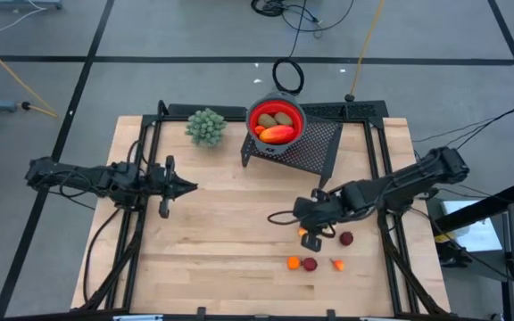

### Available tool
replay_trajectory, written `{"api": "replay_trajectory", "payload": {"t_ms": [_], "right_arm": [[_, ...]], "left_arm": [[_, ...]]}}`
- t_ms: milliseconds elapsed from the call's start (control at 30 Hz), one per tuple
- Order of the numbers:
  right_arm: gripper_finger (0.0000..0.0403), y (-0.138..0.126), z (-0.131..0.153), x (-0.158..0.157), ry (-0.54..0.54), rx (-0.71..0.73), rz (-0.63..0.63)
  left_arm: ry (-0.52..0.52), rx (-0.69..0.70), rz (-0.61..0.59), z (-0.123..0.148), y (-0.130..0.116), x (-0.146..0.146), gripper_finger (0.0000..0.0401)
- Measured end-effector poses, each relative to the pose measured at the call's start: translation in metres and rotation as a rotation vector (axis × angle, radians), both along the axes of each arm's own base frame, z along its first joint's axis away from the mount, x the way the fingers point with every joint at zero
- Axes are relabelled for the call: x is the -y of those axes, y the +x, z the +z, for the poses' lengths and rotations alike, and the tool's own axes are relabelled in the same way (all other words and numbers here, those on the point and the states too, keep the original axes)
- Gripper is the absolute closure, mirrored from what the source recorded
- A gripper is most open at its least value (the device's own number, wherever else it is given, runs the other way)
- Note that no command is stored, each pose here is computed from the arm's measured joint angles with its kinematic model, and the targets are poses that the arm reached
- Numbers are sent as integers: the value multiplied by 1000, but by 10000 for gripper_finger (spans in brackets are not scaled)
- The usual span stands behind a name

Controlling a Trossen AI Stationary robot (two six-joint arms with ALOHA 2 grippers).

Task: Pick & Place Fruit
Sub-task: Put the pear into the red strainer bowl

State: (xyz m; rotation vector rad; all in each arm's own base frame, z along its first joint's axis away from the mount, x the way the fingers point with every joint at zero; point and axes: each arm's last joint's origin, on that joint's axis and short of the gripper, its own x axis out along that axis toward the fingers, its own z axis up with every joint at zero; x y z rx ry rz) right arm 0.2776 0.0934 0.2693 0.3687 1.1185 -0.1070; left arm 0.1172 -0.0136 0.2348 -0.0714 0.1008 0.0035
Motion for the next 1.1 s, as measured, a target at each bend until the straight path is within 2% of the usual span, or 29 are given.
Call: {"api": "replay_trajectory", "payload": {"t_ms": [200,333,567,833,967,1100], "right_arm": [[400,7,-16,2,0,-81,-11],[382,5,-16,7,-5,-110,-35],[314,3,-24,18,33,-150,-118],[226,-2,-41,29,95,-233,-286],[202,-2,-44,34,102,-232,-314],[195,1,-44,39,128,-220,-387]], "left_arm": [[16,-7,7,-1,0,0,380],[26,-9,5,-1,0,0,380],[33,-10,5,-1,0,0,380],[43,-15,4,-1,0,0,380],[43,-15,4,-1,0,0,380],[43,-15,4,-1,0,0,380]]}}
